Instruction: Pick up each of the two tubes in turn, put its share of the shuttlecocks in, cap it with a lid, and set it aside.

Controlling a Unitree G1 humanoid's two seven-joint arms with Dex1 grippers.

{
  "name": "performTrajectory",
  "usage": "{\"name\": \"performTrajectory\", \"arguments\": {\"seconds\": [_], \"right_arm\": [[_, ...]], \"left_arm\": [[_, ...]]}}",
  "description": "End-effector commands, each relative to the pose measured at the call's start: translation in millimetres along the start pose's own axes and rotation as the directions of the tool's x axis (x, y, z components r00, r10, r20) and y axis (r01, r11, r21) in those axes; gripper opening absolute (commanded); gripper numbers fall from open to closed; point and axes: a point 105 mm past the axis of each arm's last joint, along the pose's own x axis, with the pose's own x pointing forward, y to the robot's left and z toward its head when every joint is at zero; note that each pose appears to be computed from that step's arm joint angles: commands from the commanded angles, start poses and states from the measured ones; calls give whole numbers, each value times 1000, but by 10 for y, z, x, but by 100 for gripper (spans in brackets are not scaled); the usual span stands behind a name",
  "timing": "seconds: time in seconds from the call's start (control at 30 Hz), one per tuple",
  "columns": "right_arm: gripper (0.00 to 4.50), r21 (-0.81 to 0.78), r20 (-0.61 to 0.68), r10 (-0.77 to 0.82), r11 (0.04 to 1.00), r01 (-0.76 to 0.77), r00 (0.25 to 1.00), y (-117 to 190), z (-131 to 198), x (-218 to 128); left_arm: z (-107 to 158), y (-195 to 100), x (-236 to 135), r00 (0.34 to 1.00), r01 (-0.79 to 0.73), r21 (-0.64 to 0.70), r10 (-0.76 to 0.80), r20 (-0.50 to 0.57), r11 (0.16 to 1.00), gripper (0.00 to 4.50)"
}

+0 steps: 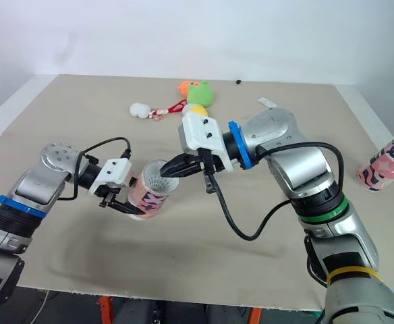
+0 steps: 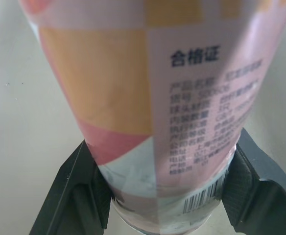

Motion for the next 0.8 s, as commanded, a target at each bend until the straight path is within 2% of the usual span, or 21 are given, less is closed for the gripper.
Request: {"name": "performTrajectory", "arguments": {"seconds": [0.03,0.2,0.33,0.5,0.6,0.8], "right_arm": [[6,-88,-59,57,994,-62,997,-29,51,90],[6,-113,-153,195,971,-213,969,50,-96,289],[6,-114,-170,279,947,-300,945,61,-115,439],[6,-133,-123,300,939,-316,946,-88,106,715],[6,-139,-104,330,929,-342,938,-75,173,806],[6,-126,-91,345,927,-354,934,-59,154,751]], "left_arm": [[-19,8,33,1000,1,1,-1,-17,1000,247],[-24,2,29,1000,0,-1,0,-18,1000,247],[-24,2,38,1000,0,-2,0,-16,1000,247],[10,13,39,1000,-2,-3,2,3,1000,247],[56,18,37,999,-4,-11,5,33,1000,247],[74,5,39,999,-6,-21,7,49,1000,247]]}}
